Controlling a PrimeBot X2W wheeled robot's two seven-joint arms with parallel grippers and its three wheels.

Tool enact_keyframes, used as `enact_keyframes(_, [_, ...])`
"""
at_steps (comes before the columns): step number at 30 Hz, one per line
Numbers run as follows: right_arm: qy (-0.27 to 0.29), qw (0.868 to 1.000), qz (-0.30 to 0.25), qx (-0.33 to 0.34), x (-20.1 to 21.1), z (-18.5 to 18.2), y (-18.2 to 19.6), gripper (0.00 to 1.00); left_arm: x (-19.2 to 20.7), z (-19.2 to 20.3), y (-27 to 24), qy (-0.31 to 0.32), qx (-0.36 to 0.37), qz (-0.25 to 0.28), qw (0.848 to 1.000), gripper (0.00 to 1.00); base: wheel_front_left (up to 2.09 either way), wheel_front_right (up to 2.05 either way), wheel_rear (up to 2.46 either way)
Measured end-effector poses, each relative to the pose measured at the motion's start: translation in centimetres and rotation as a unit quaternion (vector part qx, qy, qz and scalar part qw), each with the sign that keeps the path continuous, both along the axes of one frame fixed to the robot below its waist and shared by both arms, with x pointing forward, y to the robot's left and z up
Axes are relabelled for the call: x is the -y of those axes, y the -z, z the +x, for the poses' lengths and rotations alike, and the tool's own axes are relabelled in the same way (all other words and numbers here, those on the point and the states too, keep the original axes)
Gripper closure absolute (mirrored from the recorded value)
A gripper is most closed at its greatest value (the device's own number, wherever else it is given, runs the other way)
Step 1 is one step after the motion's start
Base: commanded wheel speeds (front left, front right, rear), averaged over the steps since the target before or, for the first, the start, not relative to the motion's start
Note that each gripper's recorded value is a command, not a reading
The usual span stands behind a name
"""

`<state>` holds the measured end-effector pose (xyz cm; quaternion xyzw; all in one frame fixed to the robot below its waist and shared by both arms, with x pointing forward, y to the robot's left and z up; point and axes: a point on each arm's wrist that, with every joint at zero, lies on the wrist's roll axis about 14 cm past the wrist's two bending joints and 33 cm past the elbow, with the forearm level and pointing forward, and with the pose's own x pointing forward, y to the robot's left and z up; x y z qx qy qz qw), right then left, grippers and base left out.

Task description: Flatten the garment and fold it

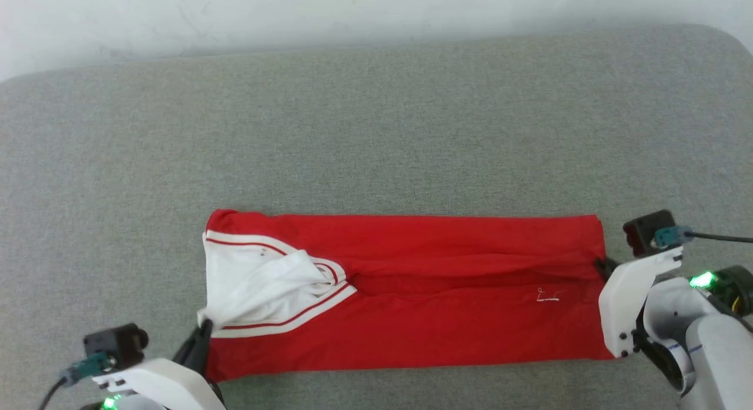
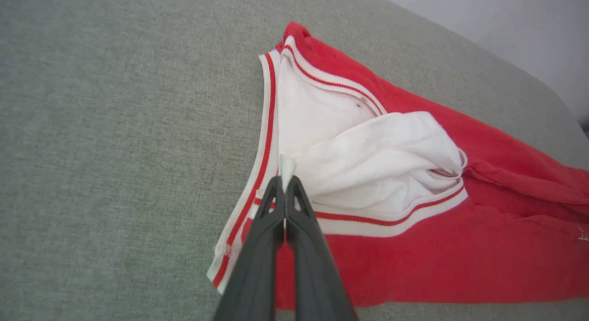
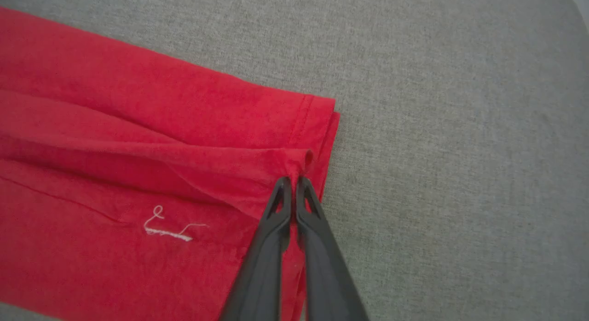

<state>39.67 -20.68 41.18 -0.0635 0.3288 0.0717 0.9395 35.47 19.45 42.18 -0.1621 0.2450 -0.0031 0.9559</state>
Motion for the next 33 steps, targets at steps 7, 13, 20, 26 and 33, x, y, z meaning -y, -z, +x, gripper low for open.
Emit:
enact_keyframes(7, [-0.014, 0.998, -0.012, -0.067, -0.4, -1.8, 3.3, 1.0, 1.2, -1.9, 3.5, 0.022, -0.055, -0.007, 0.998, 1.0, 0.0, 0.0, 0.0])
enact_keyframes(13, [-0.003, 0.997, 0.006, -0.072, -0.7, -1.7, 3.6, 0.0, 1.4, -1.9, 4.3, 0.028, -0.055, -0.01, 0.998, 0.09, 0.0, 0.0, 0.0])
enact_keyframes(20, [0.041, 0.997, 0.069, -0.02, -0.7, -1.7, 1.9, 0.0, 2.0, -1.2, 2.4, 0.028, 0.008, -0.01, 1.0, 0.0, 0.0, 0.0, 0.0])
enact_keyframes(26, [0.079, 0.985, 0.118, 0.098, -0.9, -0.9, -2.4, 0.0, 1.8, 1.3, -2.7, 0.032, 0.147, 0.051, 0.987, 0.0, 0.0, 0.0, 0.0])
enact_keyframes(33, [0.118, 0.965, 0.137, 0.192, 0.2, -0.6, -5.6, 0.0, 1.4, 3.3, -7.3, 0.015, 0.251, 0.078, 0.965, 0.0, 0.0, 0.0, 0.0])
